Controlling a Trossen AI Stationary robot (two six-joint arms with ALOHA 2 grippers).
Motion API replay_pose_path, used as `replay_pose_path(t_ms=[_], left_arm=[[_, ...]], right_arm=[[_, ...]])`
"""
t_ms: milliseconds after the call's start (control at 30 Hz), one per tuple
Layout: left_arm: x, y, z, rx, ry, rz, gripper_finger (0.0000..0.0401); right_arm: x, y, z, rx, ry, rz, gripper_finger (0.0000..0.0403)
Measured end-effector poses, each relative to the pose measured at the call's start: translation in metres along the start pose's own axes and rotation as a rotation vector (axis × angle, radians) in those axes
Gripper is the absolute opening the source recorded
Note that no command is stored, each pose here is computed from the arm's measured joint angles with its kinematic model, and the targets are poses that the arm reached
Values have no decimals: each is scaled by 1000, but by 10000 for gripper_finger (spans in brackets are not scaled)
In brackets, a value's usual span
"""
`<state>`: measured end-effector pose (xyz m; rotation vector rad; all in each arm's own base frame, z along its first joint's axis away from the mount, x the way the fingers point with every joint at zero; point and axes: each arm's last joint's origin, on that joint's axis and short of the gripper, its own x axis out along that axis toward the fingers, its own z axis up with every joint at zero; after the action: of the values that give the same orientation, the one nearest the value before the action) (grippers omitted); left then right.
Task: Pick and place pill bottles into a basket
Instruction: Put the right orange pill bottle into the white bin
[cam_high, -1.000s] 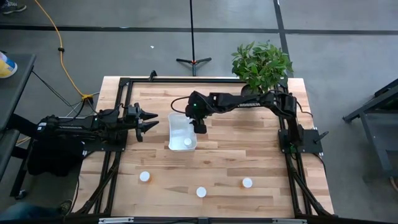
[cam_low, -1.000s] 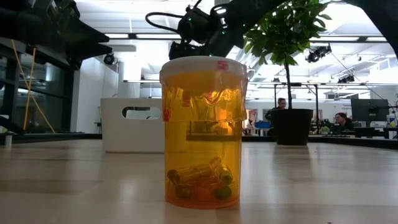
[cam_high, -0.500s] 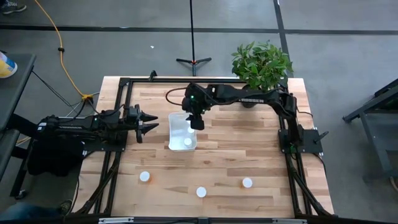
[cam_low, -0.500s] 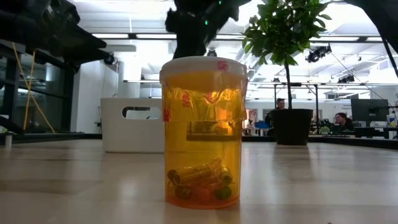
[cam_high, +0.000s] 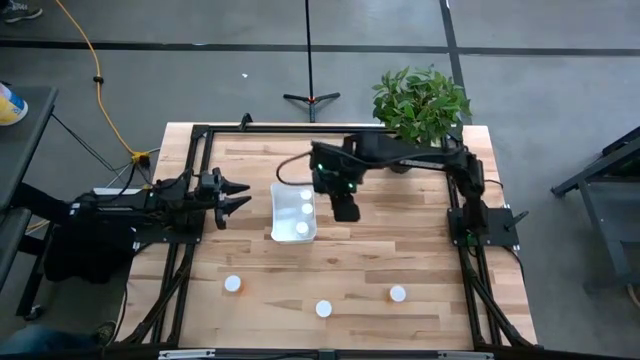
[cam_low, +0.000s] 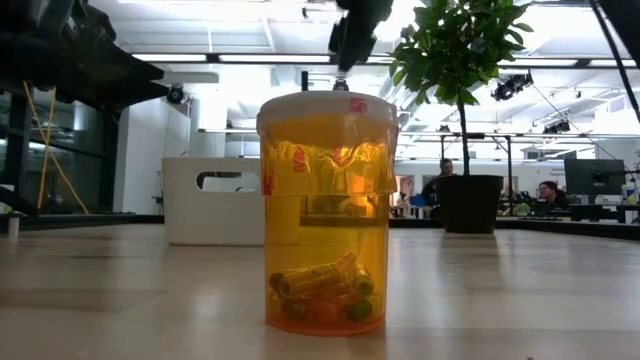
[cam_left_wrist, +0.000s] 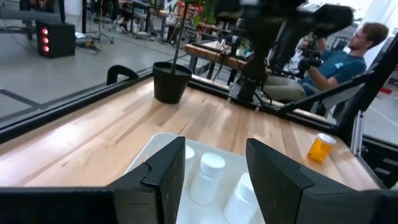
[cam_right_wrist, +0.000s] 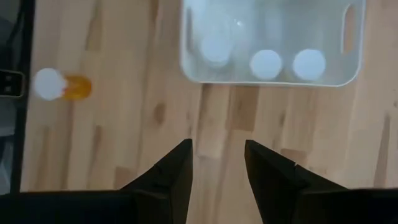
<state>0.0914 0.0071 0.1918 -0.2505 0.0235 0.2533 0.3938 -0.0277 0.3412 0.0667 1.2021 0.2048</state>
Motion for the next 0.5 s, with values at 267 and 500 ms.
replay_pose_path(t_ms=[267,500], left_arm=[[-1,1,-2,3,11,4,204],[-1,1,-2,3,13,5,204]], right_arm=[[-20,67,-22,2,31,-49,137],[-11,116,-79,62,-86,-94,137]])
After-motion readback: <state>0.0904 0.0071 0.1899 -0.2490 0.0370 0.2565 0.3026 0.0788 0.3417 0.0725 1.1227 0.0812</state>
